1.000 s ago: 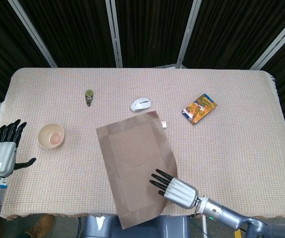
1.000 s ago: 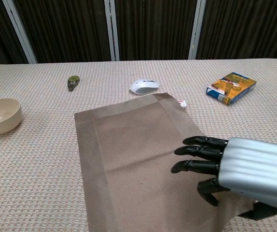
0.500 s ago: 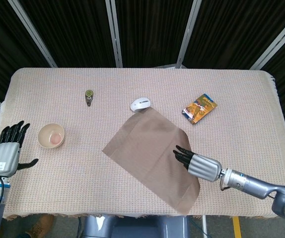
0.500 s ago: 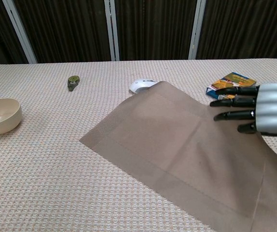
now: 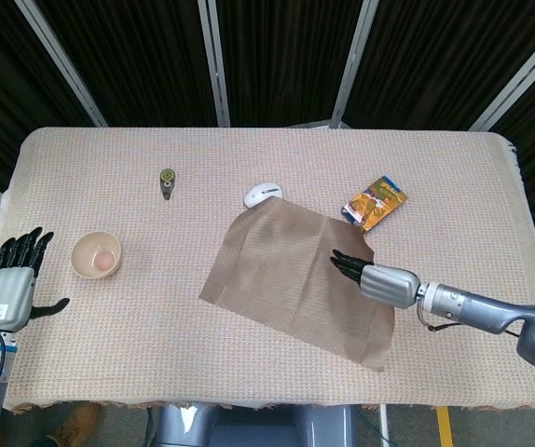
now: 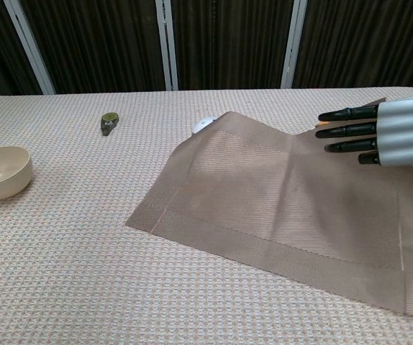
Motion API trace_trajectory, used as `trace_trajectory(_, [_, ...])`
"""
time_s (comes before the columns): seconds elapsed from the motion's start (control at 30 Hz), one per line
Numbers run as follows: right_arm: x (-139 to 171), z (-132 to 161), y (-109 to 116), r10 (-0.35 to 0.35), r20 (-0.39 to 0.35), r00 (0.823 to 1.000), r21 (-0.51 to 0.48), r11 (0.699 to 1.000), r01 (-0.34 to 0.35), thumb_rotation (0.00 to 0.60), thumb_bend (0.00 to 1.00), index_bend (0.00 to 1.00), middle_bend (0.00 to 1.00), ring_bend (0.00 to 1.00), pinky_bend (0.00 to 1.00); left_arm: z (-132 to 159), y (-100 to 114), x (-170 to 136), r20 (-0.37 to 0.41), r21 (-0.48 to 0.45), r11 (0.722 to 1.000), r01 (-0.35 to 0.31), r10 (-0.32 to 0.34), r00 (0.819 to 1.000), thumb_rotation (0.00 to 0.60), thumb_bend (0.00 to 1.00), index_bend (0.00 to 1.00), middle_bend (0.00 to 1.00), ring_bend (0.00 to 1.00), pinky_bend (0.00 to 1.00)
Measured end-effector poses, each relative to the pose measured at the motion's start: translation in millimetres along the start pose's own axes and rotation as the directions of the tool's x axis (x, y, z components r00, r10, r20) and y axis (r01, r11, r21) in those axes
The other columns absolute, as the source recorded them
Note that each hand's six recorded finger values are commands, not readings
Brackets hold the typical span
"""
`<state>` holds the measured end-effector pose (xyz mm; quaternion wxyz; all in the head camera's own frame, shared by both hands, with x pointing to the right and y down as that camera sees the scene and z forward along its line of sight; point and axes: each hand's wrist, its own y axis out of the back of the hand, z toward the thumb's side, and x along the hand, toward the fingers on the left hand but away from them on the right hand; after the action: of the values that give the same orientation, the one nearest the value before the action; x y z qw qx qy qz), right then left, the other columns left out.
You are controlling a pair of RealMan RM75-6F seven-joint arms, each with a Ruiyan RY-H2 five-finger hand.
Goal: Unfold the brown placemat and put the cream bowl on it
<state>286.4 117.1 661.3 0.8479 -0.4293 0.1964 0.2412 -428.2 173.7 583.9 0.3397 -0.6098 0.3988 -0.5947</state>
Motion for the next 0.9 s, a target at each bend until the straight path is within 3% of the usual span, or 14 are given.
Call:
trace_trajectory(0.07, [11.4,-2.8,-6.5,0.014,0.032,0.999,-0.004,1.000,-0.014,0.600,0.01,0.00,0.00,0.00,0.00,1.2,-0.2,-1.3,0.005,0.002,1.000,0.000,0.000,1.000,0.600,0.00,0.00,0.00,0.00,0.00])
trace_trajectory(0.2, [30.1,-7.5,-3.7,-0.003,0.126,0.992,-0.088,0.996,0.015,0.600,0.00,0.00,0.00,0.00,0.00,4.5,-1.8,-3.2,0.018,0.004,1.000,0.003,-0.003,1.000,0.600,0.00,0.00,0.00,0.00,0.00])
trace_trajectory(0.3, [48.6,-16.1,0.1,-0.004,0.255,0.967,-0.183,0.982,0.052,0.600,0.00,0.00,0.00,0.00,0.00,8.0,-2.3,-2.7,0.039,0.011,1.000,-0.001,0.001,0.999,0.600,0.00,0.00,0.00,0.00,0.00])
trace_trajectory(0.4, [68.8,-23.0,0.1,0.037,0.395,0.918,-0.305,0.948,0.093,0.600,0.00,0.00,0.00,0.00,0.00,12.4,-3.0,0.6,0.077,0.008,1.000,-0.008,0.008,0.997,0.600,0.00,0.00,0.00,0.00,0.00])
trace_trajectory(0.5, [87.5,-25.6,0.2,0.102,0.517,0.850,-0.449,0.878,0.167,0.600,0.00,0.00,0.00,0.00,0.00,18.2,-5.5,6.5,0.133,0.002,1.000,-0.009,0.009,0.991,0.600,0.00,0.02,0.00,0.00,0.00])
trace_trajectory(0.63, [110.6,-25.3,3.1,0.205,0.629,0.750,-0.600,0.742,0.300,0.600,0.00,0.00,0.00,0.00,0.00,32.3,-13.1,18.4,0.244,0.010,1.000,0.011,-0.013,0.970,0.600,0.00,0.09,0.00,0.00,0.00])
trace_trajectory(0.7, [119.1,-23.2,7.5,0.252,0.656,0.712,-0.642,0.681,0.351,0.600,0.00,0.00,0.00,0.00,0.00,41.4,-18.6,27.1,0.310,0.036,0.999,0.019,-0.029,0.950,0.600,0.00,0.12,0.00,0.00,0.00])
trace_trajectory(0.9, [135.9,-15.7,22.7,0.380,0.677,0.631,-0.717,0.534,0.448,0.600,0.00,0.00,0.00,0.00,0.00,81.4,-42.9,57.3,0.478,0.120,0.992,0.048,-0.100,0.872,0.600,0.00,0.19,0.00,0.00,0.00])
